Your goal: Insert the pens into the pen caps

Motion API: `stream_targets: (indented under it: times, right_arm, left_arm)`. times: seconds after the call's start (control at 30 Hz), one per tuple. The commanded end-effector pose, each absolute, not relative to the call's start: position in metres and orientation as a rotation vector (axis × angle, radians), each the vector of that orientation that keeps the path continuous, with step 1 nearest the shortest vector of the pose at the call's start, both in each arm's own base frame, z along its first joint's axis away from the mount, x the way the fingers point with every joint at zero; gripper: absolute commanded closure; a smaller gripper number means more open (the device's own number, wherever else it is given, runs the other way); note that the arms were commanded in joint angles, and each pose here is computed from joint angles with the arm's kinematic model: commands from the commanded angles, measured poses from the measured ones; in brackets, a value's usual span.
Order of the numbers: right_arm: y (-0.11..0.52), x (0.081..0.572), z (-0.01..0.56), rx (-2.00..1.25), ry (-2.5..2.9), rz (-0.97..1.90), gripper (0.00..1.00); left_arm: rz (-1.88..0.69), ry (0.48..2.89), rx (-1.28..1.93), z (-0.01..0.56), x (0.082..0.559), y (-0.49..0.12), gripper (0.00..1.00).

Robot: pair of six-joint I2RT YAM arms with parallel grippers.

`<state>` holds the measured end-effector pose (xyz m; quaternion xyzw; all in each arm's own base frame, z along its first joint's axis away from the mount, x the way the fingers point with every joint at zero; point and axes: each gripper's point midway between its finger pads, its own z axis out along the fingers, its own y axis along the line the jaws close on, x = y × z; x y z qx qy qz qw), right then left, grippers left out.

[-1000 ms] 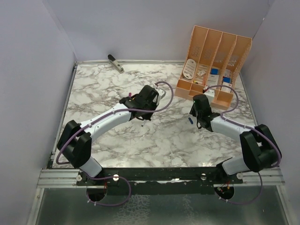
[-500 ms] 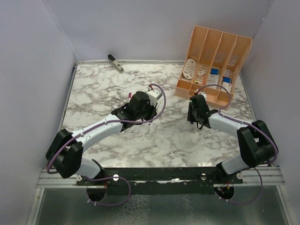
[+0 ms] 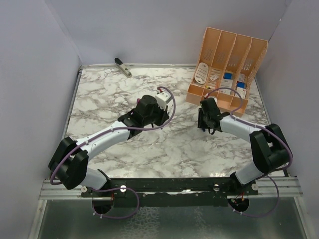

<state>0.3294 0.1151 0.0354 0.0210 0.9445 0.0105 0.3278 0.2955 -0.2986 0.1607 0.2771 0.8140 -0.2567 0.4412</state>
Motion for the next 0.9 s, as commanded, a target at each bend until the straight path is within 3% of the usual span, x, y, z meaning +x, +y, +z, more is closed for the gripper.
stream_targets:
  times: [0.0, 0.33, 0.6, 0.87]
  right_arm:
    - [0.118, 0.327, 0.028, 0.034, 2.526, 0.032, 0.60]
    - [0.119, 0.326, 0.019, 0.030, 2.569, 0.018, 0.63]
    - [0.120, 0.321, 0.010, 0.032, 2.621, 0.012, 0.81]
    - [0.124, 0.311, 0.006, 0.036, 2.658, 0.055, 0.77]
  left_arm:
    - [-0.679, 1.966, 0.670, 0.175, 0.298, -0.299, 1.00]
    - [-0.695, 1.953, 0.637, 0.180, 0.305, -0.294, 1.00]
    - [-0.693, 1.942, 0.614, 0.184, 0.310, -0.289, 1.00]
    - [-0.701, 1.932, 0.600, 0.187, 0.315, -0.288, 1.00]
